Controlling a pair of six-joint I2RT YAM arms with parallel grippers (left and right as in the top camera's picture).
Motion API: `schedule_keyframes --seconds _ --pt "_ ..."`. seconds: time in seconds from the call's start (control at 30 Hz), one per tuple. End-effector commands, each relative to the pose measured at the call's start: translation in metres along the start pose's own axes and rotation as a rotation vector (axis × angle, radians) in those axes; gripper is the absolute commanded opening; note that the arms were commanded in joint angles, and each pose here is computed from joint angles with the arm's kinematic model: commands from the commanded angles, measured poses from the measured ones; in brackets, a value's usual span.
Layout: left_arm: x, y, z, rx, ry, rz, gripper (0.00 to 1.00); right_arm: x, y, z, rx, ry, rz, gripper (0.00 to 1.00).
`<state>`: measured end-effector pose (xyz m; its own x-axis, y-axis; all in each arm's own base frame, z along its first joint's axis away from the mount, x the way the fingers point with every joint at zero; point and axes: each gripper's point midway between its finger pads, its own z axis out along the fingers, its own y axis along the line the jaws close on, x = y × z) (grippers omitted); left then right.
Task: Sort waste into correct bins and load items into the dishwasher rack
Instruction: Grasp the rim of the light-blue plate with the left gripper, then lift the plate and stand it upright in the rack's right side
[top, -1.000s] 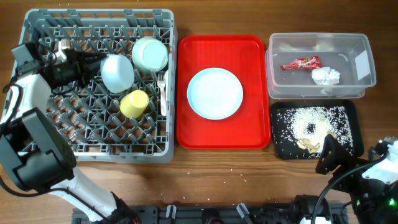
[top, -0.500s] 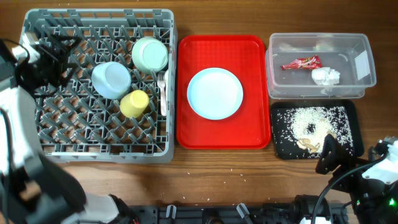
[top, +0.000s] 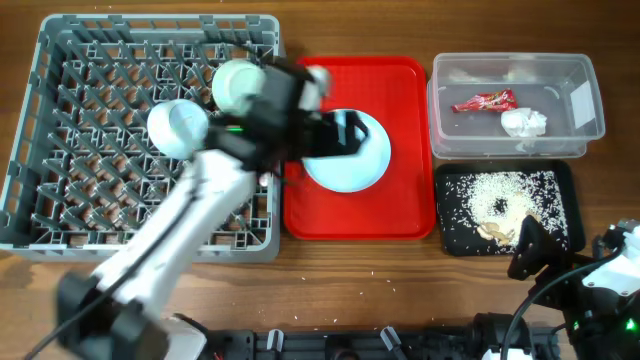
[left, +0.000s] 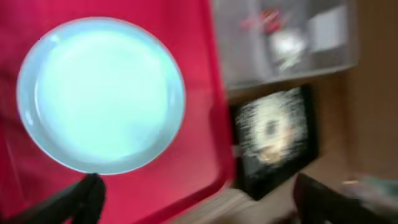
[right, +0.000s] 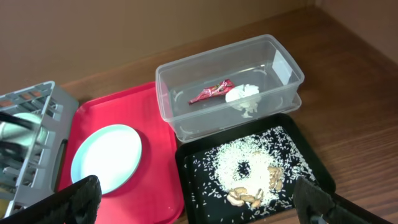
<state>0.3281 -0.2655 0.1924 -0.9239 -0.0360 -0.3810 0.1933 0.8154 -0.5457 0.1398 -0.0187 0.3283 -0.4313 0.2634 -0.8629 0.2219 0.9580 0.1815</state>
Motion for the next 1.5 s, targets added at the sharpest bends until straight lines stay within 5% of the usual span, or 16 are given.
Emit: schedule_keyframes --seconds 0.0,0.1,0.37,0.63,0.93,1.0,1.07,1.13,1.33,1.47 --pt "0.019 0.022 0.06 -0.236 0.002 0.105 0.86 -0.001 -0.001 -0.002 0.005 -0.012 0.012 1.0" --pt "0.036 0.031 0.104 -0.328 0.019 0.165 0.61 -0.001 -0.001 -0.002 0.005 -0.012 0.012 1.0" --pt "0.06 0.047 0.14 -0.381 0.085 0.189 0.56 -0.001 -0.001 -0.002 0.005 -0.012 0.012 1.0" --pt "0.061 0.004 0.169 -0.302 -0.029 0.294 0.53 -0.001 -0.001 -0.002 0.005 -0.012 0.012 1.0" --pt "0.07 0.03 0.199 -0.386 -0.035 0.308 0.52 -0.001 -0.001 -0.002 0.005 -0.012 0.012 1.0" --pt "0.076 0.036 0.204 -0.396 -0.014 0.309 0.47 -0.001 -0.001 -0.002 0.005 -0.012 0.013 1.0" --pt "0.082 0.042 0.207 -0.411 0.009 0.31 0.27 -0.001 -0.001 -0.002 0.005 -0.012 0.012 1.0" --pt "0.085 0.045 0.206 -0.422 0.023 0.311 0.04 -0.001 -0.001 -0.002 0.005 -0.012 0.012 1.0" --pt "0.043 0.026 0.164 -0.465 -0.131 0.35 0.04 -0.001 -0.001 -0.002 0.005 -0.012 0.013 1.0" --pt "0.01 -0.055 0.055 -0.226 -0.257 0.338 0.04 -0.001 -0.001 -0.002 0.005 -0.012 0.012 1.0"
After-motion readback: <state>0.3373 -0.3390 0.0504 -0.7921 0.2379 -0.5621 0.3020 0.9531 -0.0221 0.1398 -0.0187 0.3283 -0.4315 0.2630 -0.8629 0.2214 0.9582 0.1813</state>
